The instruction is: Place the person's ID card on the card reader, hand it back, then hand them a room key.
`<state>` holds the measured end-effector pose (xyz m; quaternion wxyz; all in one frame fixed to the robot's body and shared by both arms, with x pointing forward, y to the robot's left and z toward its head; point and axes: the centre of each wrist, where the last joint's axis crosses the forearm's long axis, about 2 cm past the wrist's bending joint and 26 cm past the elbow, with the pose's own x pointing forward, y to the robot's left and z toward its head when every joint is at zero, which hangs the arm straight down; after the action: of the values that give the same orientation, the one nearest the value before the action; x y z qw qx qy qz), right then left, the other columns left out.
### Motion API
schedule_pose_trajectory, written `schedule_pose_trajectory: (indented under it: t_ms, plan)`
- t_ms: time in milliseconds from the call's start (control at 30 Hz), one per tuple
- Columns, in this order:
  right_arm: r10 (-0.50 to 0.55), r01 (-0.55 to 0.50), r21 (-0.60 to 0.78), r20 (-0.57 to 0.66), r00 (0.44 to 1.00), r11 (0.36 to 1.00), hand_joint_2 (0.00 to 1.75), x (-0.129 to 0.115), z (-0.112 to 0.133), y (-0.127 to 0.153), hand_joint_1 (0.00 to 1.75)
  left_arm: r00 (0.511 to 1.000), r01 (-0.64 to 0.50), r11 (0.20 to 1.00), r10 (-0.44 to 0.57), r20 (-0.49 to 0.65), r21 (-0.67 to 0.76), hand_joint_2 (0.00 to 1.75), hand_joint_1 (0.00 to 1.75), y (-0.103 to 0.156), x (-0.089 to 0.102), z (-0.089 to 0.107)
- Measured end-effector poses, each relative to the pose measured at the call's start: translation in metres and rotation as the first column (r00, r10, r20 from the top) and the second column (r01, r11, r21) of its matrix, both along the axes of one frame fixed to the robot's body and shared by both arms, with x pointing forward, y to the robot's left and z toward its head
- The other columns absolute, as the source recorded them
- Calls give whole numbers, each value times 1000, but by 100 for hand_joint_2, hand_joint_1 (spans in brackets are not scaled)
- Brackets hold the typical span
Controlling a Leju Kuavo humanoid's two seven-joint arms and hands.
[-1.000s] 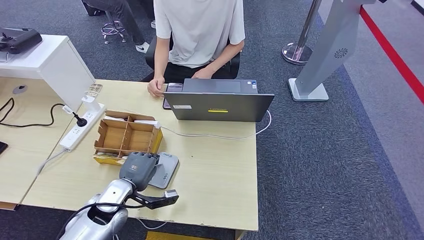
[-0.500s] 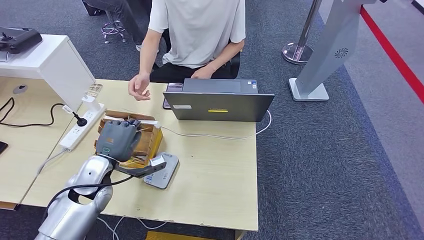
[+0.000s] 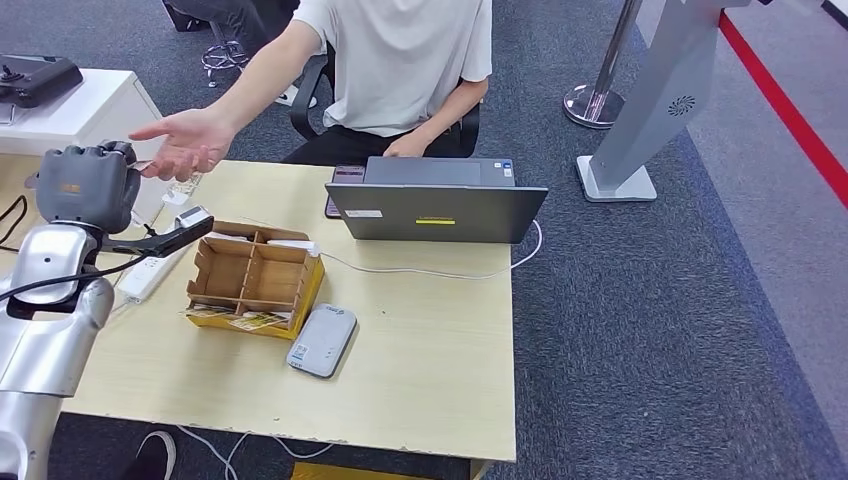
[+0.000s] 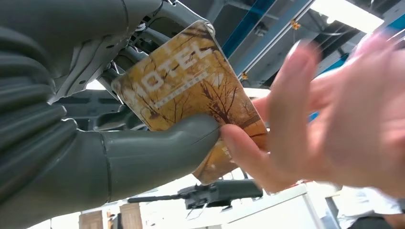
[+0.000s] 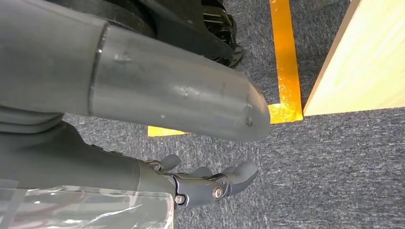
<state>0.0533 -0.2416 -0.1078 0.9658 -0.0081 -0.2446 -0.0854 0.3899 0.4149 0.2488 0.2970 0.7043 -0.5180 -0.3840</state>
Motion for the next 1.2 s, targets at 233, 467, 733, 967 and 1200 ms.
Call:
schedule_pose_trajectory:
  t_ms: [233,467,733,967,1200]
  plan:
    - [7,-7,0,3,1000,1000,0,1,0,0,0,999,-19,1000,18,-28,-21,175,0,7,-3,-7]
    - [9,-9,2,3,1000,1000,0,1,0,1,0,999,-24,999,23,-32,-26,175,0,9,-4,-10]
    - [3,-3,4,4,1000,1000,0,1,0,2,0,998,17,998,-20,-58,-59,175,0,4,-13,-24]
    - [-91,91,-8,-8,996,996,0,-8,-1,1,0,975,186,975,-199,-96,-124,175,0,-40,-80,-51]
    - [-193,193,-14,-10,981,981,0,-16,-2,1,0,921,364,919,-379,-87,-151,175,0,-79,-144,-59]
